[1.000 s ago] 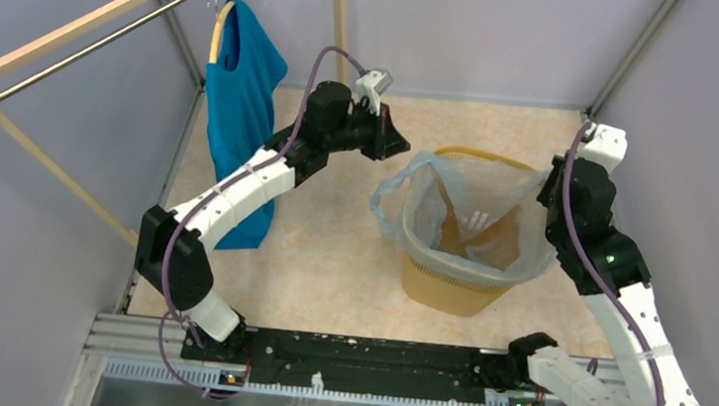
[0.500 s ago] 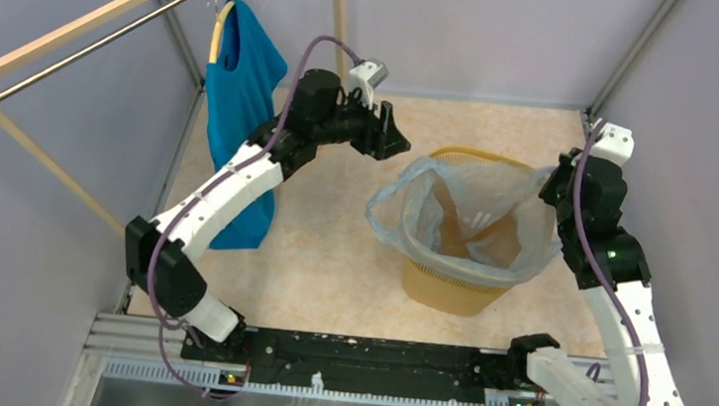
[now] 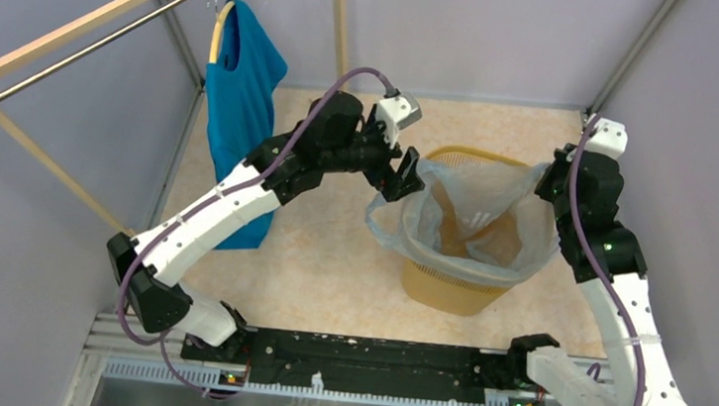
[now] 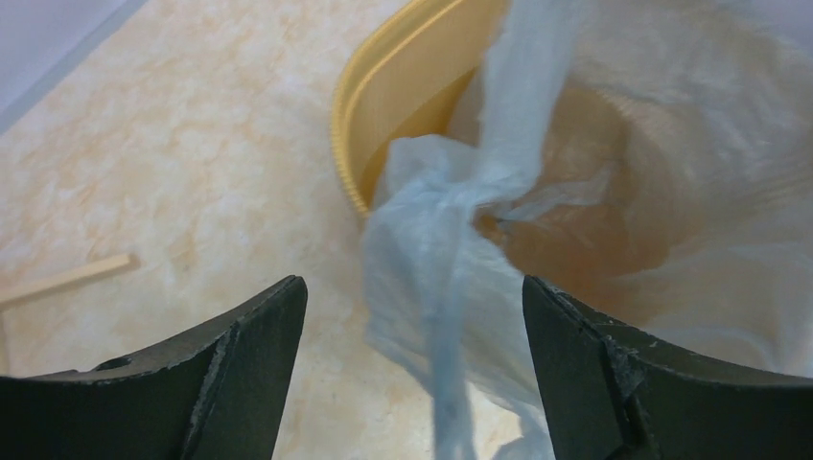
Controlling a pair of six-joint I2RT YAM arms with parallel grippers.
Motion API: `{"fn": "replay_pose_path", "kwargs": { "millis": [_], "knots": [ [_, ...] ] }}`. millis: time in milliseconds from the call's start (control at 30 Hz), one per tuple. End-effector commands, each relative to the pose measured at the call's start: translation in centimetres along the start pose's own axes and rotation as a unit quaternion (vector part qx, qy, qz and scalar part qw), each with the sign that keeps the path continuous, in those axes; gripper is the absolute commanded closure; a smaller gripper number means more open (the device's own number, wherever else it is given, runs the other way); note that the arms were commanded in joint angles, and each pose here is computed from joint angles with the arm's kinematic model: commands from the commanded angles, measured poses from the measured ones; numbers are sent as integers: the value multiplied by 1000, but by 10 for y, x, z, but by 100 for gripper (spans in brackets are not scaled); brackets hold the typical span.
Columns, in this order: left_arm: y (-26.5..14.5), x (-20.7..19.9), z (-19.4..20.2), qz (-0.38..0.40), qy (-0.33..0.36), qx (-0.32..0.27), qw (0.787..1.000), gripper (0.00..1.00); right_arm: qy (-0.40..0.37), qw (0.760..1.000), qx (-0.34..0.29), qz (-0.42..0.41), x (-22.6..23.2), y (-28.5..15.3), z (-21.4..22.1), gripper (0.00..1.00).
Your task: Put the trash bags into the trash bin
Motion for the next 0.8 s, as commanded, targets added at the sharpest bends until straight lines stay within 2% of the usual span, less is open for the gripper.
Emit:
{"fn": "replay_pose_path", "kwargs": {
  "millis": [0,133,233,367,500,700,767],
  "knots": [
    [-1,32,0,-98,20,1,995,15,-4,1000,-6,-8,1,-2,-5,100],
    [1,39,-5,-120,25,-5,992,27,-9,1000,-2,-1,-3,-1,-1,100],
    [7,40,-5,-115,23,2,993,40,-8,1000,2,2,-4,0,0,96],
    [11,38,-12,-108,21,-6,994,53,-7,1000,3,-15,-2,-9,-4,73],
    [18,34,-17,-86,20,-9,996,61,-13,999,-1,-35,-4,-30,-14,63],
    [26,35,-12,-76,15,4,997,75,-38,999,-9,-31,-15,-46,-6,59],
    [27,36,-10,-79,14,4,997,80,-38,999,-10,-22,-16,-44,-5,64]
  ]
}}
Point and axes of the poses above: each gripper's point midway between its finger pads, its own y axis out along the fingers, its own x axis along the line the jaws close on, z = x × y, the point moved 5 cm from there along -y, back along the fingers, and after that the axes turned 4 degrees about -y, right-handed, at the moved point
